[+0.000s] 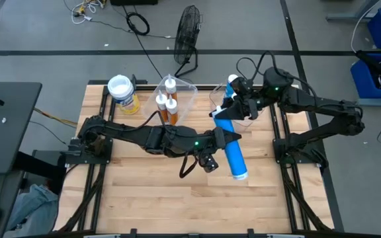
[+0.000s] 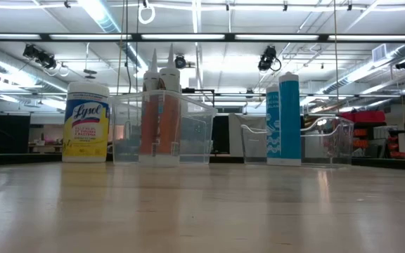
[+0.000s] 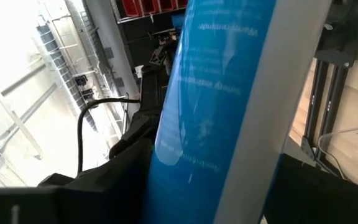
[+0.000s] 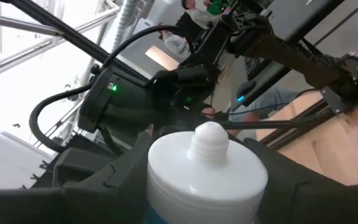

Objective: Pick & place silicon tubes, Sealant and Lysol wipes
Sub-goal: Put the blue sealant into the right transparent bin

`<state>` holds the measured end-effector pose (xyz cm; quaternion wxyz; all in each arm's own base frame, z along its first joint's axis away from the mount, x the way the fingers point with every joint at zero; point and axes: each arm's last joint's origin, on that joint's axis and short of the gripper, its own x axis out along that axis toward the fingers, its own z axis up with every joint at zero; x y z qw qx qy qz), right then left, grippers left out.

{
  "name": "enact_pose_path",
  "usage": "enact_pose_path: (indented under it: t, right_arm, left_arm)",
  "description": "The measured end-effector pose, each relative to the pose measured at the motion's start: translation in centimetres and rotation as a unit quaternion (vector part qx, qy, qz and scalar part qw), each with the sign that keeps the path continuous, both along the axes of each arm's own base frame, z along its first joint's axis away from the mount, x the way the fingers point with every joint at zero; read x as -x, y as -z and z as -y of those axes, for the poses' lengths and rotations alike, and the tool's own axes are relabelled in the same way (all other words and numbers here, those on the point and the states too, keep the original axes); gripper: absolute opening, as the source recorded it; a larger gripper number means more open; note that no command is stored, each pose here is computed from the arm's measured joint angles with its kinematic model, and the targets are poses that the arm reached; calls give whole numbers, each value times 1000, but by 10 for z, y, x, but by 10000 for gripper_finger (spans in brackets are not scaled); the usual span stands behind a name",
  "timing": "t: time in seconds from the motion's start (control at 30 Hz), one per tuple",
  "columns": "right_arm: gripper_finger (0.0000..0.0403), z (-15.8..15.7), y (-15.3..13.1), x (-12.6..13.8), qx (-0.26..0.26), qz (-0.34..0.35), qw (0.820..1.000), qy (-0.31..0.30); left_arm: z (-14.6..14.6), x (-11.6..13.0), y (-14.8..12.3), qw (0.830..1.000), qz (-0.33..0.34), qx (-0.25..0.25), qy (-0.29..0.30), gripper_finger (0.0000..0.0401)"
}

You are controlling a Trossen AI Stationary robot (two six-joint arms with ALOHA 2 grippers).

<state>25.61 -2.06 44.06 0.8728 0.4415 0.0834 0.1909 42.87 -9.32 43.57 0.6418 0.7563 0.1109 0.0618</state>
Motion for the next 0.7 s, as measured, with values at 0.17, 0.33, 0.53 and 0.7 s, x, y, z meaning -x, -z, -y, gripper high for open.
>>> enact_pose_path:
  t: [0.17,0.33,0.53,0.7]
  right_arm:
    - [217,0,1,0,-7,-4,1000,1]
    - [222,0,1,-1,-7,-4,1000,1]
    - [300,0,2,-1,14,4,1000,3]
    - [359,0,1,0,6,3,1000,-7]
  left_arm:
    - [0,0,0,1000,-1,2,-2,238]
    - [0,0,0,1000,0,3,-2,238]
    - [-1,0,-3,999,22,32,-16,221]
    - [-2,0,-3,999,22,36,-24,214]
